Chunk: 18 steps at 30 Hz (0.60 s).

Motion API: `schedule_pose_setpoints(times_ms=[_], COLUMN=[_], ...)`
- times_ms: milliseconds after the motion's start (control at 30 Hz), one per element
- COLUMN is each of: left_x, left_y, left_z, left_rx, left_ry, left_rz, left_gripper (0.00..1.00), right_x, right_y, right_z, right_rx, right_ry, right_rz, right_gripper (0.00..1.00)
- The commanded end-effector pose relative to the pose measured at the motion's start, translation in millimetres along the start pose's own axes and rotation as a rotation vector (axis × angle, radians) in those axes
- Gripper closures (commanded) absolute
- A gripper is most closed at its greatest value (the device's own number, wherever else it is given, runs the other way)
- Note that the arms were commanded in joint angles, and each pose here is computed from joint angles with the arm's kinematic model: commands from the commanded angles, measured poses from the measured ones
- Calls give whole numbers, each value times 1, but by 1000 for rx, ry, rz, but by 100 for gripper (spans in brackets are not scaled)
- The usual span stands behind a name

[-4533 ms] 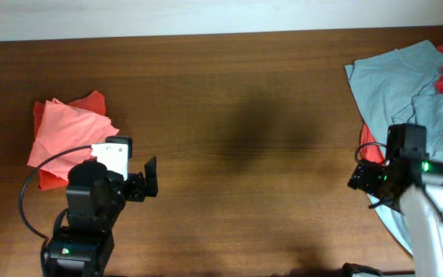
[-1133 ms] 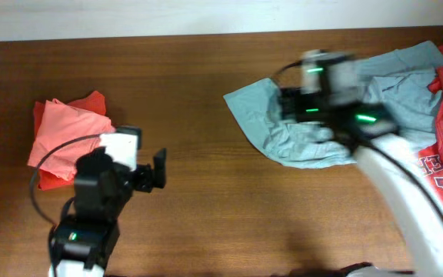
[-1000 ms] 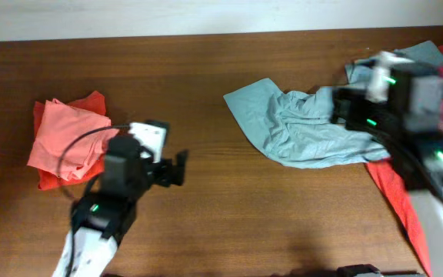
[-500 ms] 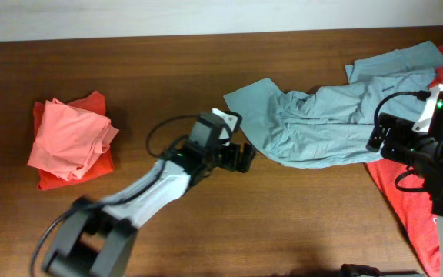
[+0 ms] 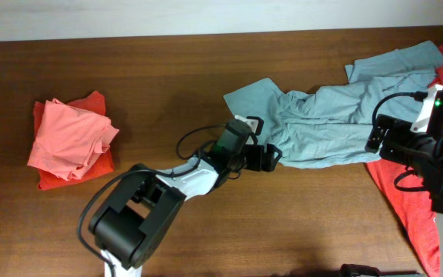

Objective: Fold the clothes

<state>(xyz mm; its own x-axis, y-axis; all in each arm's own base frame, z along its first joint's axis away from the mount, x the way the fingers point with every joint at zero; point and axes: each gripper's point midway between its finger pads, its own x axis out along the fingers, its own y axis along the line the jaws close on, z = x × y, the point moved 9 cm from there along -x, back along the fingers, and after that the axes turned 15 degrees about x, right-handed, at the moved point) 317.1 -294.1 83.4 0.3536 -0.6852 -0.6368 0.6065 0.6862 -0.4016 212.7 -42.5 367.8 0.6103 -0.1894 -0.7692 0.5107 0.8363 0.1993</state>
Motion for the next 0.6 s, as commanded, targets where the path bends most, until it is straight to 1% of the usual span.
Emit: schedule_pose_setpoints(times_ms=[0, 100, 133, 200, 267, 367, 567], left_x=[20, 22, 22, 22, 22, 22, 12], left_y=[-1, -1, -1, -1, 1, 3, 14], left_z=[-11, -12, -12, -12, -11, -11, -3], left_rx=[-25, -27, -27, -27, -27, -26, -49], left_ry=[48, 52, 52, 49, 43, 37, 31], left_rz=[-11, -12, -12, -2, 17, 39, 61], left_gripper=[26, 43, 52, 66, 82, 100, 100], right_x=[-1, -1, -1, -1, -1, -1, -1], right_y=[-1, -2, -2, -2, -2, -2, -2], right_z=[-1, -1, -1, -1, -1, -1, -1], right_rx=[5, 5, 5, 5, 5, 5, 4], right_ry=[8, 11, 11, 11, 11, 11, 11], right_rz=[-3, -4, -4, -4, -4, -4, -5], right_gripper=[1, 1, 1, 2, 1, 1, 1])
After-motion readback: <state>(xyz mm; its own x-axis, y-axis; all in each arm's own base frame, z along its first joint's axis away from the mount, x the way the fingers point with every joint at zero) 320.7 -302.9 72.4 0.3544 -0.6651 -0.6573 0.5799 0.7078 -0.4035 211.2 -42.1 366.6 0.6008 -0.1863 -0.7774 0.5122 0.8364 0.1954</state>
